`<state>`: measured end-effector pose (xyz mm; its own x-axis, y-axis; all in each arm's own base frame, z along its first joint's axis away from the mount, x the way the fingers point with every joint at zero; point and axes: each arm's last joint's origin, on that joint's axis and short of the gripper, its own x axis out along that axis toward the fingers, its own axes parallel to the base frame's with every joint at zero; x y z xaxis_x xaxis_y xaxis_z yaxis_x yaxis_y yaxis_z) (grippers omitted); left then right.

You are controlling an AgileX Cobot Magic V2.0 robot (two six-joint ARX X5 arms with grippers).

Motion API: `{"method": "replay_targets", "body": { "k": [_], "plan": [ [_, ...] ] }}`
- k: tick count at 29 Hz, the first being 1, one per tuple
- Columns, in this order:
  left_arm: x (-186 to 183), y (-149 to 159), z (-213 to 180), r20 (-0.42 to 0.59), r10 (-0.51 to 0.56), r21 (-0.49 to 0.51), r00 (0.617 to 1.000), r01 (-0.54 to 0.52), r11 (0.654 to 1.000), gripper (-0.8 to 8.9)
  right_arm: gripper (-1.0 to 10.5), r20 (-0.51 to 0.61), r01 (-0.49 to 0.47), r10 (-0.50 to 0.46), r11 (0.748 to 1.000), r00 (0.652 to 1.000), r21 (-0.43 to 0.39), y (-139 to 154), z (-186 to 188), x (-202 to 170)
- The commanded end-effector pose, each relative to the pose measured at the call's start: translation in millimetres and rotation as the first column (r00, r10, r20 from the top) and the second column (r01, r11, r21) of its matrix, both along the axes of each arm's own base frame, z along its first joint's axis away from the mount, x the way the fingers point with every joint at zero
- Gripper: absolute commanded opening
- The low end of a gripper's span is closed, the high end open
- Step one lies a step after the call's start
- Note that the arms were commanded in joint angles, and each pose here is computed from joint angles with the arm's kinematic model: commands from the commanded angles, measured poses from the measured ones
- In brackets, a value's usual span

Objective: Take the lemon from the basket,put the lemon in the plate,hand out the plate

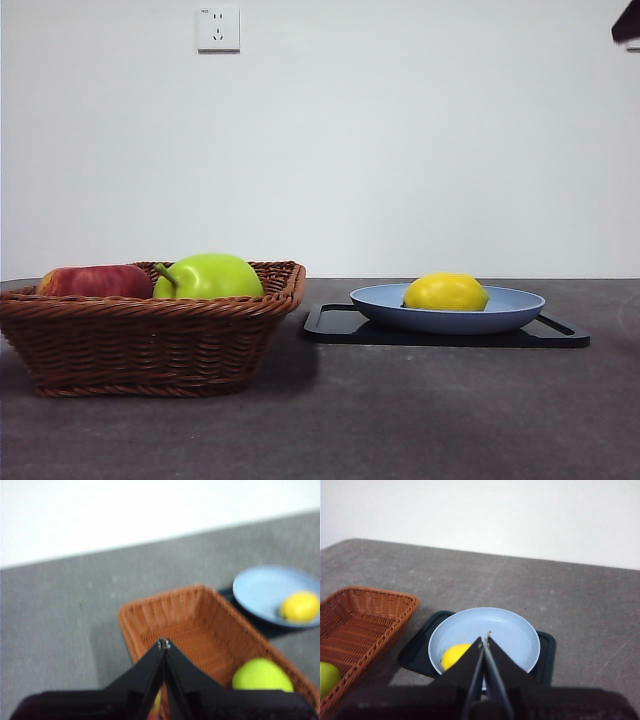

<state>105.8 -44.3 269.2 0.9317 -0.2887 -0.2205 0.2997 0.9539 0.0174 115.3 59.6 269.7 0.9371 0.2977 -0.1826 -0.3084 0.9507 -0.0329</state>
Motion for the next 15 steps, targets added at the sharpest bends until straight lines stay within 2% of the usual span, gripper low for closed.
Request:
{"method": "replay_targets", "body": {
  "k": [1, 15],
  "plan": [
    [-0.2, 0.0, 5.0, 0.021, 0.005, -0.026, 1.0, -0.004, 1.0, 0.06, 0.0, 0.007, -0.003, 0.003, 1.0, 1.0, 0.012, 1.9, 2.7, 1.7],
    [4.6, -2.4, 2.4, -0.003, 0.003, -0.015, 1.0, -0.003, 1.0, 0.08, 0.0, 0.005, -0.002, 0.002, 1.0, 1.0, 0.014, 2.0, 2.5, 1.9]
  ]
}}
